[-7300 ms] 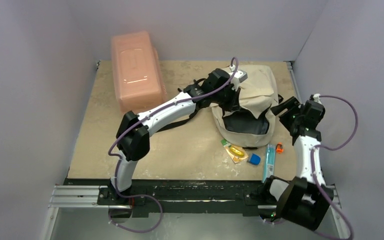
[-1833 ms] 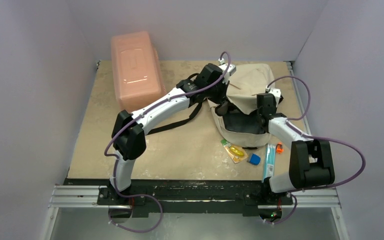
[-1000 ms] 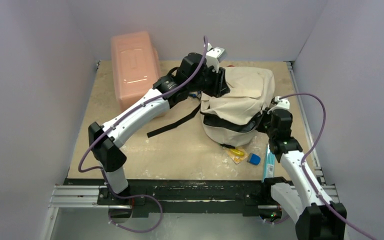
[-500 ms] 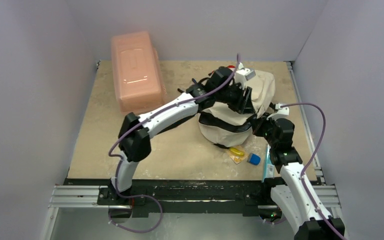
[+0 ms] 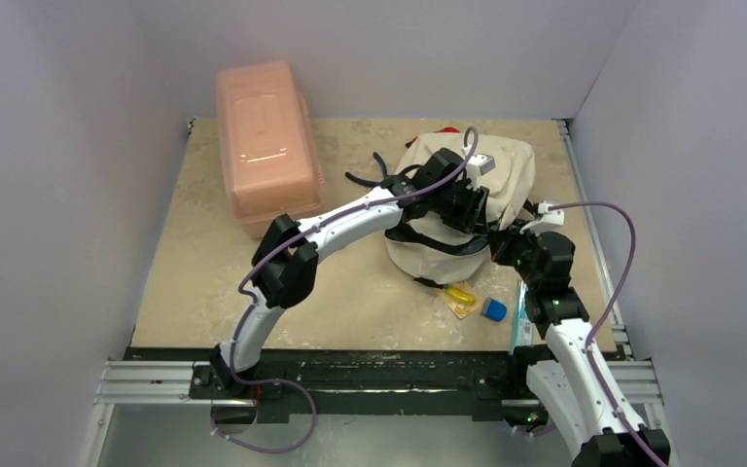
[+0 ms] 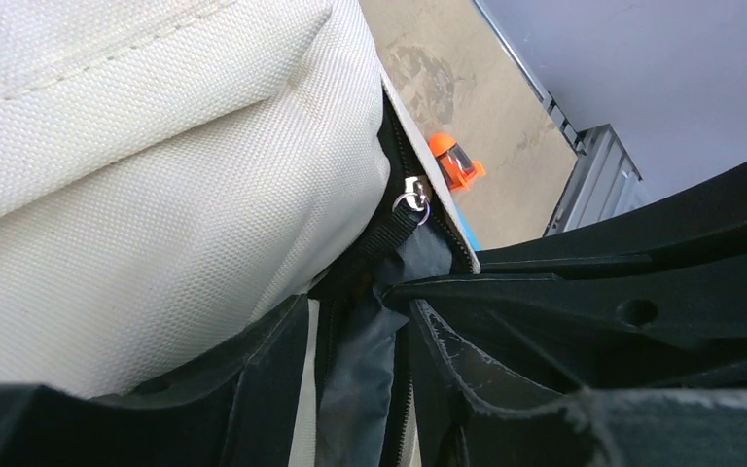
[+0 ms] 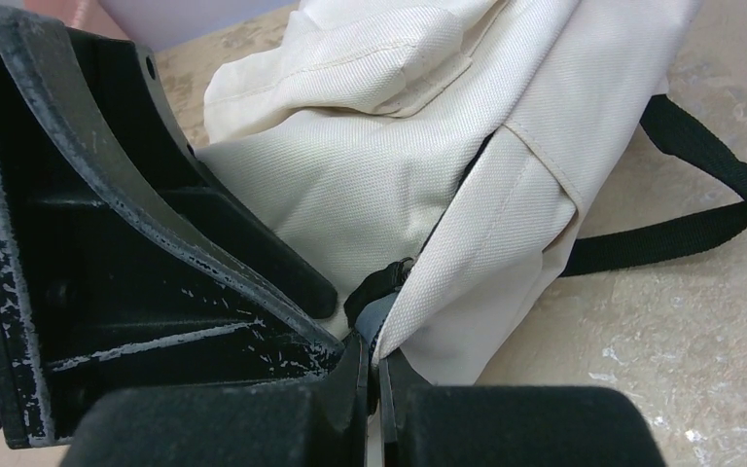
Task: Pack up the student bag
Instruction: Zip the student bag at the center of the board.
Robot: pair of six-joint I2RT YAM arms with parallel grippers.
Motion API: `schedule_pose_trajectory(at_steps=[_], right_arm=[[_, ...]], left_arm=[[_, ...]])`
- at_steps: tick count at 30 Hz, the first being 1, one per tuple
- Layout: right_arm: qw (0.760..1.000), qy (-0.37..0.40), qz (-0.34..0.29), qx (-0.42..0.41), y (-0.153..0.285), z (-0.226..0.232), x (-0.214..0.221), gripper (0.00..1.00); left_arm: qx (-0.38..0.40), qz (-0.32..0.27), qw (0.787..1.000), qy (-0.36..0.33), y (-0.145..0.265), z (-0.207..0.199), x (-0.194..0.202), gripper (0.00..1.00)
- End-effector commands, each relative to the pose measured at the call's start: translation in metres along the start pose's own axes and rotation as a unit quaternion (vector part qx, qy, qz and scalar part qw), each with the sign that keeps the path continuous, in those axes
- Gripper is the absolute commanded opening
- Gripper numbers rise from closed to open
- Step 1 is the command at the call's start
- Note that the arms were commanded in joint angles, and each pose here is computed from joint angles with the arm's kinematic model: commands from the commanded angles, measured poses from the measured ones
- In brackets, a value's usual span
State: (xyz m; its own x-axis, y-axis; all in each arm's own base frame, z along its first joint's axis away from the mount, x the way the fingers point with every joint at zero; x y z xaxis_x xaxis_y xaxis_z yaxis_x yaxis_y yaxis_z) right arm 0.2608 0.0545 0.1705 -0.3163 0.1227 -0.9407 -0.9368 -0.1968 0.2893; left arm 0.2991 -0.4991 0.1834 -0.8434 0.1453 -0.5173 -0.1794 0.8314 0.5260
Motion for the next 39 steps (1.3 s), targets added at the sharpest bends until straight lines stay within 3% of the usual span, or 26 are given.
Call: schedule_pose_trajectory(at_steps=[1, 6, 11, 18, 23, 27, 30, 34, 39], right_arm=[[0.996, 0.011, -0.082, -0.033, 0.006, 0.013, -0.041, 0.00], [0.996, 0.009, -0.085, -0.036, 0.008, 0.015, -0.042, 0.00], [0.995, 0.009, -0.089, -0.040, 0.010, 0.016, -0.044, 0.00], [0.995, 0.011, -0.093, -0.046, 0.013, 0.018, -0.043, 0.00], [0.994, 0.010, -0.094, -0.046, 0.013, 0.017, -0.041, 0.00], [0.994, 0.012, -0.097, -0.045, 0.014, 0.017, -0.043, 0.00], [0.994, 0.012, -0.099, -0.041, 0.015, 0.016, -0.044, 0.00], [0.995, 0.014, -0.092, -0.038, 0.015, 0.015, -0.040, 0.00], [0.996, 0.002, -0.080, -0.025, 0.015, 0.011, -0.032, 0.00]], left_arm=[[0.026, -0.056, 0.998, -0.017, 0.014, -0.024, -0.033, 0.45], [0.043, -0.051, 0.998, -0.009, 0.006, -0.029, -0.036, 0.46], [0.076, -0.035, 0.997, 0.003, -0.002, -0.034, -0.032, 0.39], [0.116, -0.018, 0.992, 0.039, -0.009, -0.038, -0.030, 0.43], [0.129, -0.008, 0.990, 0.055, -0.009, -0.040, -0.029, 0.34], [0.143, 0.010, 0.987, 0.070, -0.010, -0.043, -0.024, 0.42], [0.154, 0.034, 0.983, 0.096, -0.014, -0.038, -0.018, 0.43], [0.177, 0.057, 0.975, 0.124, -0.011, -0.036, -0.016, 0.29], [0.180, 0.035, 0.976, 0.117, 0.006, -0.037, -0.030, 0.09]])
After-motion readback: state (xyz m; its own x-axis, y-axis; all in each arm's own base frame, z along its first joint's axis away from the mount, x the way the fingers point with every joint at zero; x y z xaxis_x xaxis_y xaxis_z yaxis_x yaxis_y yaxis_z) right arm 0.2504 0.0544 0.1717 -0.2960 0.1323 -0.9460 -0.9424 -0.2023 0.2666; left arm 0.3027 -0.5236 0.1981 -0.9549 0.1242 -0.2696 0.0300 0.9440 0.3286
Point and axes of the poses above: each gripper's point midway between its finger pads, its own y axis back along the fingers, its own z axis along the line the jaws close on, x = y × z, the point moved 3 cm from there along y, back along the fingers, and after that the axes turned 13 degrees about y, right-handed, at the moved point
